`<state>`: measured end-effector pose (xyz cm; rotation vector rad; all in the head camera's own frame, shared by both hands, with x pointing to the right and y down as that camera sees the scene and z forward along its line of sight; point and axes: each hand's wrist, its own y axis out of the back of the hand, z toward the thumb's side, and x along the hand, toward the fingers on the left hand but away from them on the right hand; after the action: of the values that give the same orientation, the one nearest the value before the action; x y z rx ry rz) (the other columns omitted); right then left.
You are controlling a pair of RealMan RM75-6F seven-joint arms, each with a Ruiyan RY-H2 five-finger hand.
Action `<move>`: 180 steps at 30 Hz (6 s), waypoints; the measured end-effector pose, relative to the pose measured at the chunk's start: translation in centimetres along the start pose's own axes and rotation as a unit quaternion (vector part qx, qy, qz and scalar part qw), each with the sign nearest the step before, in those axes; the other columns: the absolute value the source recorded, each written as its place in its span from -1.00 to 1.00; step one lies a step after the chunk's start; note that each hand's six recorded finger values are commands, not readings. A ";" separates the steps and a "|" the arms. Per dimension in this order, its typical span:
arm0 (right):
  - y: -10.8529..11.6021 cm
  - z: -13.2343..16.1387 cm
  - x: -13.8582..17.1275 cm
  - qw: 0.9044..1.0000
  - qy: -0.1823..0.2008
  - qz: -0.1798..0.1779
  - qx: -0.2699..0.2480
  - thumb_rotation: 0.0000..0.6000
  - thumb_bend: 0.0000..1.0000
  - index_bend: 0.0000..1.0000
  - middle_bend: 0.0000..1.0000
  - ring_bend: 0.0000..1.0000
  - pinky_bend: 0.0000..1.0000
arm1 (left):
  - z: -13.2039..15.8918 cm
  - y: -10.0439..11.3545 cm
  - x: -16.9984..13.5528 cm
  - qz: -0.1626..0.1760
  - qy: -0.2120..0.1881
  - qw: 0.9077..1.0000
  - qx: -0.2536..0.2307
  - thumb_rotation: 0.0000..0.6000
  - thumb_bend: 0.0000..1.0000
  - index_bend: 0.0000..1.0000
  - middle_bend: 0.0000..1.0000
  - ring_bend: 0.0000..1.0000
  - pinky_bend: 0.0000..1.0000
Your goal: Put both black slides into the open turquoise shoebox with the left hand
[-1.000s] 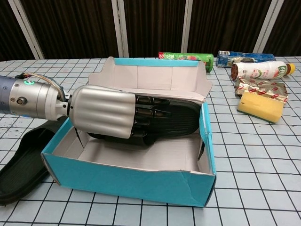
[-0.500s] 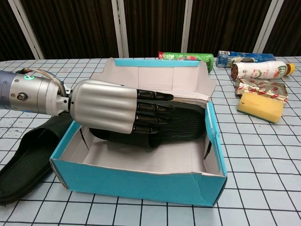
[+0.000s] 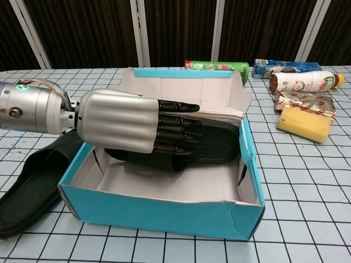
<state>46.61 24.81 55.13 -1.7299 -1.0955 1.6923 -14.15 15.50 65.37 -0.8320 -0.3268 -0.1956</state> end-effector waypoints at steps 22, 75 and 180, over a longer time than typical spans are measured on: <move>0.4 -0.1 0.5 1.000 0.001 -0.008 -0.009 1.00 -0.22 -0.63 -0.90 -0.75 -0.86 | -5.3 4.3 -10.0 -0.046 0.174 0.980 -0.084 1.00 -0.63 -0.71 -0.72 -1.00 -0.98; -0.2 -0.1 0.2 1.000 -0.005 0.013 -0.004 1.00 -0.22 -0.62 -0.90 -0.74 -0.86 | 4.2 -9.3 -12.7 -0.316 0.300 0.632 -0.641 1.00 -0.69 -0.58 -0.57 -1.00 -1.00; 0.5 -0.8 1.1 1.000 -0.006 0.009 -0.025 1.00 -0.22 -0.63 -0.90 -0.74 -0.86 | 1.4 9.2 6.5 0.047 0.020 0.982 -0.182 1.00 -0.28 -0.07 -0.11 -1.00 -1.00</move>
<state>47.35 25.54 54.19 -1.7668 -1.1394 1.7012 -5.63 22.35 62.29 -1.2004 -0.2153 -0.1849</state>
